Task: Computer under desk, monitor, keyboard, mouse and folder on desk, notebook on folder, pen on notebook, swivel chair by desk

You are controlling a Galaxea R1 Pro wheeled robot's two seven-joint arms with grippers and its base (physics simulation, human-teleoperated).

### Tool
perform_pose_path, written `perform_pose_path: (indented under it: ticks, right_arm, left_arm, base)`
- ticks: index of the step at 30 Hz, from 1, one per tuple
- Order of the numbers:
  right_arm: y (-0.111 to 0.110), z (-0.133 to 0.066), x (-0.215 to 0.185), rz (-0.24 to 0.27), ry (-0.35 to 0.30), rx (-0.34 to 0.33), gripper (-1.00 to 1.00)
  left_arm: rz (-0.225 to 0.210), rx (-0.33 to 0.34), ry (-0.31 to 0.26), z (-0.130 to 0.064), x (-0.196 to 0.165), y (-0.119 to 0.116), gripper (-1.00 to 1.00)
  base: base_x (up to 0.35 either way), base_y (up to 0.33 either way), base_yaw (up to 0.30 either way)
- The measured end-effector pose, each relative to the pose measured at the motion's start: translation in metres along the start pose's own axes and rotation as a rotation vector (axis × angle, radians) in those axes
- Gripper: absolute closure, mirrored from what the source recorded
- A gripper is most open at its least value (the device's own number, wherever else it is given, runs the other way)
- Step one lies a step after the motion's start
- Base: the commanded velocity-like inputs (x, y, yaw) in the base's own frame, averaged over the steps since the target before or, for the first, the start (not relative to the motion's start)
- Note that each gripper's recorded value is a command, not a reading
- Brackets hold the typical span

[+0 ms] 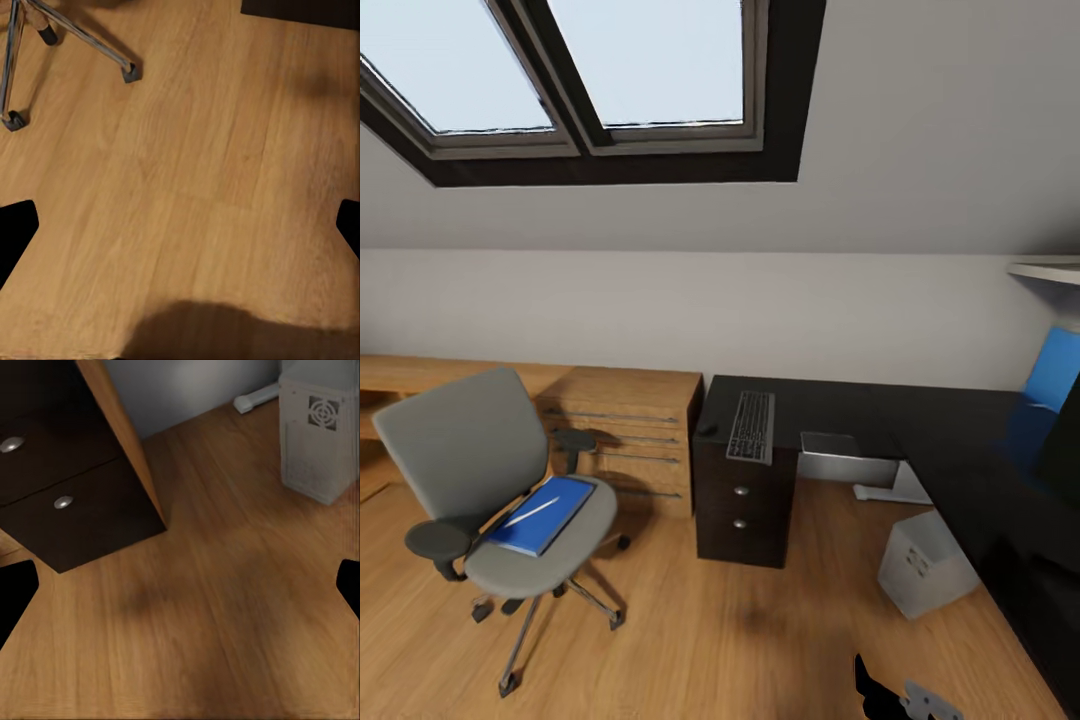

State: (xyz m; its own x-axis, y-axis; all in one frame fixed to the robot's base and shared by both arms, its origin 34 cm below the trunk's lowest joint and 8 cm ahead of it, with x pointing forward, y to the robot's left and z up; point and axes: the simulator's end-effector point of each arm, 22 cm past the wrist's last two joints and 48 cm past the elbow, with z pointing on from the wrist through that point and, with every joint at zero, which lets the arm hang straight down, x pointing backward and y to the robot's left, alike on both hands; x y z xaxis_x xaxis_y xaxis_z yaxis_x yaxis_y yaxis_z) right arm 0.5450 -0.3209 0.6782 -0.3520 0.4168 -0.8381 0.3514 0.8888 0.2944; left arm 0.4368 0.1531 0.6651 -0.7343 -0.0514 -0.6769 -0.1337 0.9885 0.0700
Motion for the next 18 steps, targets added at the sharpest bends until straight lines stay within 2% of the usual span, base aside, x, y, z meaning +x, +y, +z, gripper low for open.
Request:
perform_pose_path:
  ticks: [18]
  right_arm:
    - [0.003, -0.016, -0.012, 0.004, 0.016, 0.009, -1.0]
  left_arm:
    - [0.0, -0.002, 0.0, -0.019, -0.013, 0.003, -1.0]
  base:
    - [-0.311, -0.201, 0.0]
